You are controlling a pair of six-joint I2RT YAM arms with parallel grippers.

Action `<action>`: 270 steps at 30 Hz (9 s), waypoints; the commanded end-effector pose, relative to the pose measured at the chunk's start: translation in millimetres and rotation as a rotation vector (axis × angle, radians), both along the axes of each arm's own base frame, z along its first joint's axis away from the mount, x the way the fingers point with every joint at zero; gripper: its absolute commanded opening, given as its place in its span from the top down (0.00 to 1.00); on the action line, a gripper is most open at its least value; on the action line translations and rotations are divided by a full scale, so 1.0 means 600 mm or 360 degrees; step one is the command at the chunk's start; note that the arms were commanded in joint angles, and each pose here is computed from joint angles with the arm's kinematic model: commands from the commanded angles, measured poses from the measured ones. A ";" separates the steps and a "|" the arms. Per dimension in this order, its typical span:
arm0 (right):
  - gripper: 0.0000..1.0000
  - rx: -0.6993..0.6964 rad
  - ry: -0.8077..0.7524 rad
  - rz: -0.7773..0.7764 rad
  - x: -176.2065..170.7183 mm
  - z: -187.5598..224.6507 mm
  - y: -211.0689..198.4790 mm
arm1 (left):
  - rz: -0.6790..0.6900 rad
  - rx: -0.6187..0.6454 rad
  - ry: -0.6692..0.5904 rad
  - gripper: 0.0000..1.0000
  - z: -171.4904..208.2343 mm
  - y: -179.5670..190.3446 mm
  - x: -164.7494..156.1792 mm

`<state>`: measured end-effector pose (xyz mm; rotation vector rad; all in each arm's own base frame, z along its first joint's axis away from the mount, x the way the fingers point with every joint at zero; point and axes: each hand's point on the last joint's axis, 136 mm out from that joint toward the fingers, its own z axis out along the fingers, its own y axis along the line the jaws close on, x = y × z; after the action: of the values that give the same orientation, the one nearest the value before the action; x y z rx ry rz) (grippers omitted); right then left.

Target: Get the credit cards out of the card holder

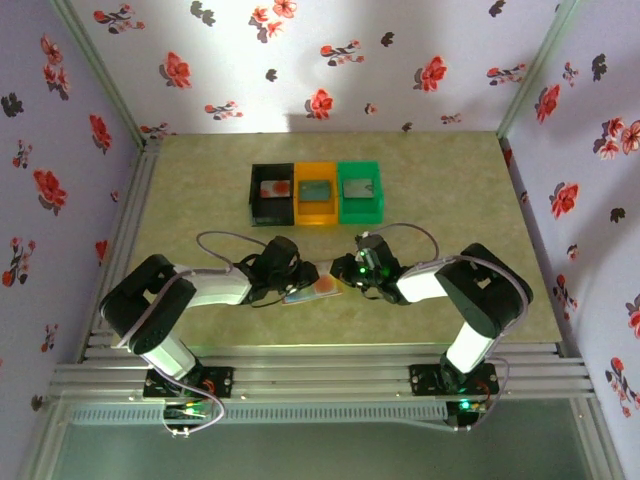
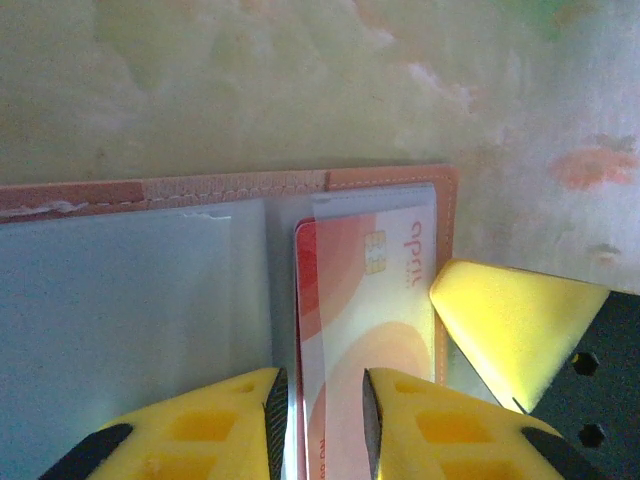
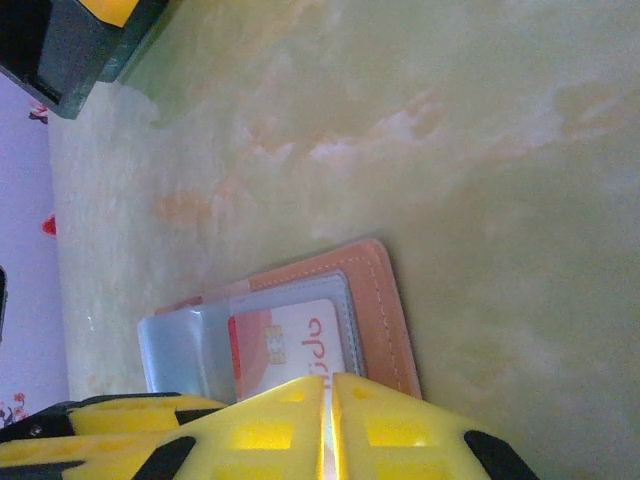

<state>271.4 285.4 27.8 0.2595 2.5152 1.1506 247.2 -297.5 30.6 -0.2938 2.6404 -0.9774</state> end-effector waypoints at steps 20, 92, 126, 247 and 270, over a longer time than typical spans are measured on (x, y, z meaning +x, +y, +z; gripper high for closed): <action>0.87 -0.0101 0.0054 0.0016 -0.010 -0.020 -0.017 | 0.0011 0.0138 0.0077 0.71 -0.056 0.022 -0.016; 0.89 -0.0021 0.0083 0.0030 -0.029 -0.025 -0.005 | -0.0074 -0.0403 -0.0287 0.86 0.055 -0.042 0.011; 0.91 -0.0031 0.0059 0.0021 -0.027 -0.017 -0.007 | -0.0051 -0.0256 -0.0250 1.00 0.038 -0.006 0.001; 1.00 0.0669 -0.0515 0.1417 -0.221 0.277 0.080 | -0.1222 -0.0134 -0.0199 0.12 0.279 0.086 -0.157; 1.00 0.0803 -0.0597 0.1622 -0.279 0.304 0.083 | -0.1367 -0.0321 -0.0162 0.80 0.293 0.059 -0.189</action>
<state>116.8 335.1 200.1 -1.0342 2.0329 1.8926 137.6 -260.5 203.5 0.8746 2.5822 -1.4063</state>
